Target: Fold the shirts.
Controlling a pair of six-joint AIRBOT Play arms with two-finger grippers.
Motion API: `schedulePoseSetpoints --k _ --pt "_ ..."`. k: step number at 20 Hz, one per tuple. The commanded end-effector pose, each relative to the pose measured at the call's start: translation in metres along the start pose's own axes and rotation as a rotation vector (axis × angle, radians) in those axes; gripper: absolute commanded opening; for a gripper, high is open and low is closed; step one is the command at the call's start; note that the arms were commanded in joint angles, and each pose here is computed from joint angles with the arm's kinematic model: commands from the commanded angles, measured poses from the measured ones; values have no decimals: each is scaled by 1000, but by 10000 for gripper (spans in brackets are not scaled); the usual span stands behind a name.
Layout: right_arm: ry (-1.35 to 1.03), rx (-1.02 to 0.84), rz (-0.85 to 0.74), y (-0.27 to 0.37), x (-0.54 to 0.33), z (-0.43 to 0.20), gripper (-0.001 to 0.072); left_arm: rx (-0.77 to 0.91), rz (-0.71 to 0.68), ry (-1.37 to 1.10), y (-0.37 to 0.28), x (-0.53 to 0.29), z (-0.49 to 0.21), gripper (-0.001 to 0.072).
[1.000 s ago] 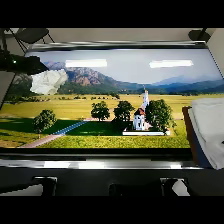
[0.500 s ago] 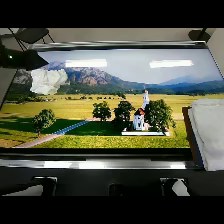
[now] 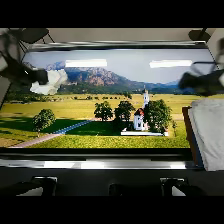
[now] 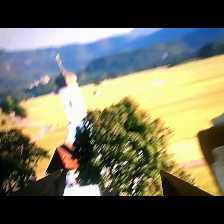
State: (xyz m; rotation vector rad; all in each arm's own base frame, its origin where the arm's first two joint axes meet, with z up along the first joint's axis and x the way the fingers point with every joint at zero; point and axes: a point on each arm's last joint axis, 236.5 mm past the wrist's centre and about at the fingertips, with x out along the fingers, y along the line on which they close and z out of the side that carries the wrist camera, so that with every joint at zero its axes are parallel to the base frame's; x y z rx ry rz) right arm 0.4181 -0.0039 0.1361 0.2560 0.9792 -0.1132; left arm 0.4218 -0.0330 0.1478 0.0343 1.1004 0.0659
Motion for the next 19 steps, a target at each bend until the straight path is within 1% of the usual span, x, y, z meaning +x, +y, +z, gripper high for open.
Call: schedulePoseSetpoints --k 1,3,5,19 --pt "388 -35 58 63 49 -108 666 -29 -5 182 -22 38 -90 558" --pt "436 -65 21 59 55 -120 669 -18 -38 113 -33 39 -108 545" --pt "437 -66 17 58 55 -120 668 -11 -55 72 -36 36 -111 545" --pt "437 -65 18 58 55 -120 669 -10 -54 77 -36 37 -112 546"
